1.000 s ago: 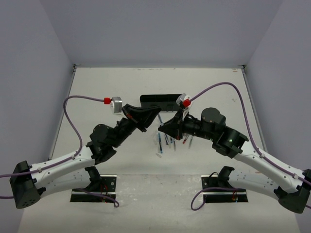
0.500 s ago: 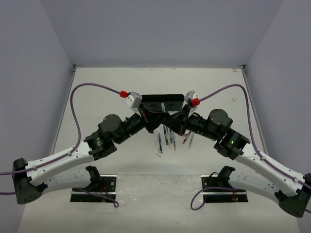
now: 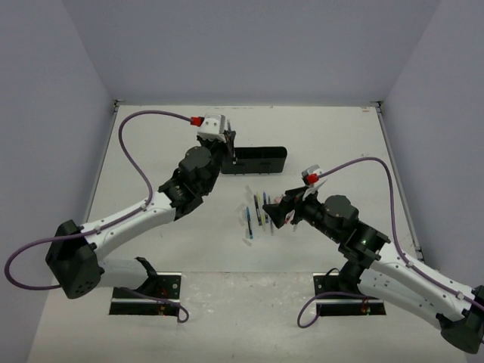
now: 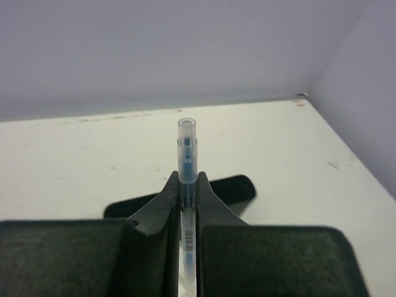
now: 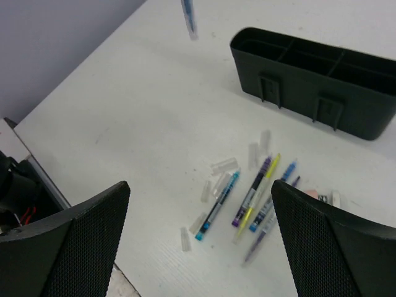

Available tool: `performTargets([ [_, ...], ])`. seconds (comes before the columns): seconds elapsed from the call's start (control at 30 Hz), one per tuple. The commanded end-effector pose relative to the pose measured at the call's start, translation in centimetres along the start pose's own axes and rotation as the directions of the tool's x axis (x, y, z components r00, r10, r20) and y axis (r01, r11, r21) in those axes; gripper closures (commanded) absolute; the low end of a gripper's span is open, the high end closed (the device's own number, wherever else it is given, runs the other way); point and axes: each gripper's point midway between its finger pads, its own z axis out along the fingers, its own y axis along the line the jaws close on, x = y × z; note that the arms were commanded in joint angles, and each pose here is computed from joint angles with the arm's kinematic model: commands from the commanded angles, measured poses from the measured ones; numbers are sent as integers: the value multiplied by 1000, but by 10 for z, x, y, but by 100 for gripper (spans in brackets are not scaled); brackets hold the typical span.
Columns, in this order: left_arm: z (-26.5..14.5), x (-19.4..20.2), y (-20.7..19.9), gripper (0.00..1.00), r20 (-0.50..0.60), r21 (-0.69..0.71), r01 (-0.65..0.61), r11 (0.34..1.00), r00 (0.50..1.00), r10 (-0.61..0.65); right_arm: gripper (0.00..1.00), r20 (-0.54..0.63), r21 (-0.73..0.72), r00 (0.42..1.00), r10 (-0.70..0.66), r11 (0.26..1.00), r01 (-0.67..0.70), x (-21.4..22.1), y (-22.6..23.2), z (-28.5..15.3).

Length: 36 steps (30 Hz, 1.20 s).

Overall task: Sort the stationery into containers
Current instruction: Place the pen in the storage box.

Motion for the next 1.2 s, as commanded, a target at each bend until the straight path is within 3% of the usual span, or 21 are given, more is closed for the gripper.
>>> performTargets([
  [0.0,39,-40,36,100,222,-138,-21,990,974,51,2,83,40,993,78,996,-82,-9,-8,-13],
  [0.13,66,-24,41,100,263,-111,-33,993,963,62,2,69,22,994,88,996,-90,0,-7,-19],
  [0.37,95,16,52,100,239,-116,-52,992,968,78,1,62,5,994,93,996,-93,7,-6,-23],
  [0.53,96,41,66,100,264,-106,-16,994,964,44,1,49,-101,993,108,990,-103,13,11,-21],
  [0.9,89,92,75,100,165,-98,47,994,986,-30,2,-1,-129,994,105,986,-105,19,19,-9],
  [0.93,87,97,77,96,148,-107,55,993,988,-39,2,-14,-125,994,104,987,-105,21,19,-7],
  [1.0,84,101,77,75,137,-103,63,993,989,-48,3,-36,-110,993,108,988,-112,25,17,-5],
  [1.17,68,85,76,57,141,-89,89,992,987,-76,11,-143,-44,983,111,992,-119,44,10,1],
])
